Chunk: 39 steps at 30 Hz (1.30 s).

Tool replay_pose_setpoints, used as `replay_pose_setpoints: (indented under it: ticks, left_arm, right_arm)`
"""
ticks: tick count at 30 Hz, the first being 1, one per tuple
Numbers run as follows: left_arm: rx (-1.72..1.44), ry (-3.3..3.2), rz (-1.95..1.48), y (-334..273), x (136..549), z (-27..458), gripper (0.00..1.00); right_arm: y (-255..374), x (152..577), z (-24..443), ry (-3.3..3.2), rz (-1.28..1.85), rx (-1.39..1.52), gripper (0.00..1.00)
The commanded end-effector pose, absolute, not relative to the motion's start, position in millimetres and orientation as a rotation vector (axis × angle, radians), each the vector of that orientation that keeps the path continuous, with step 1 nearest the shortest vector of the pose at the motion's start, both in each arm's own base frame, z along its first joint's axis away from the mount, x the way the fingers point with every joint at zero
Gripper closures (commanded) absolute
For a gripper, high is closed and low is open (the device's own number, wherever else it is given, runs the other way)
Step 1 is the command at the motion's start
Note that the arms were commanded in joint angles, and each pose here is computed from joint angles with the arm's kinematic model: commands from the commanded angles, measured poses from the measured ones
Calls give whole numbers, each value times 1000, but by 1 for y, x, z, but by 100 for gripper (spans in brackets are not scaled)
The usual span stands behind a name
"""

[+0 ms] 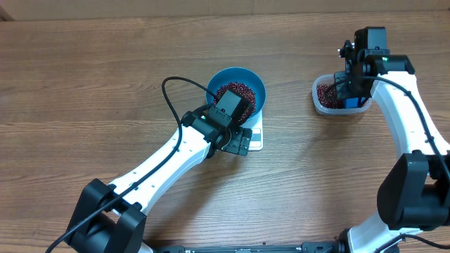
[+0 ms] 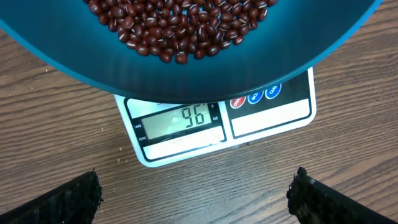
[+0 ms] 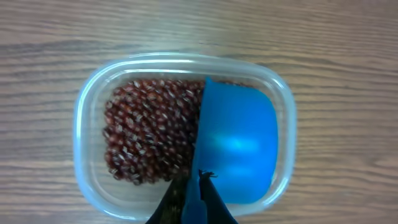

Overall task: Scoop item into bowl and weigh 150g on scale
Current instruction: 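Drag the blue scoop through the beans to fill it, then lift the filled blue scoop up out of the tub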

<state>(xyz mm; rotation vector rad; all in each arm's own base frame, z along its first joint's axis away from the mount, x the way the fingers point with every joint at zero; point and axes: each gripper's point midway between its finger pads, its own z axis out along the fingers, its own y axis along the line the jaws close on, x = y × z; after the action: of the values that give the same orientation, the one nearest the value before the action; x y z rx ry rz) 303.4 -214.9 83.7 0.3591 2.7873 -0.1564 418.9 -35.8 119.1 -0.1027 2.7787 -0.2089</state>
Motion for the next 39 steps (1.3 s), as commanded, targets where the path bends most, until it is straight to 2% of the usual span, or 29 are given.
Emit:
replay_pose_setpoints:
  ticks: [1, 10, 23, 39]
  left_arm:
    - [346, 2792, -135, -211, 304, 81, 0]
    - [346, 2792, -135, -211, 304, 81, 1]
    - [346, 2792, -135, -211, 304, 81, 0]
    - [346, 2792, -135, -211, 304, 81, 0]
  right_arm:
    - [-17, 407, 98, 2830, -38, -98, 96]
    - [10, 425, 108, 2739, 294, 167, 96]
    - [-1, 430, 131, 2600, 740, 298, 96]
    - [-46, 418, 135, 2557, 815, 470, 96]
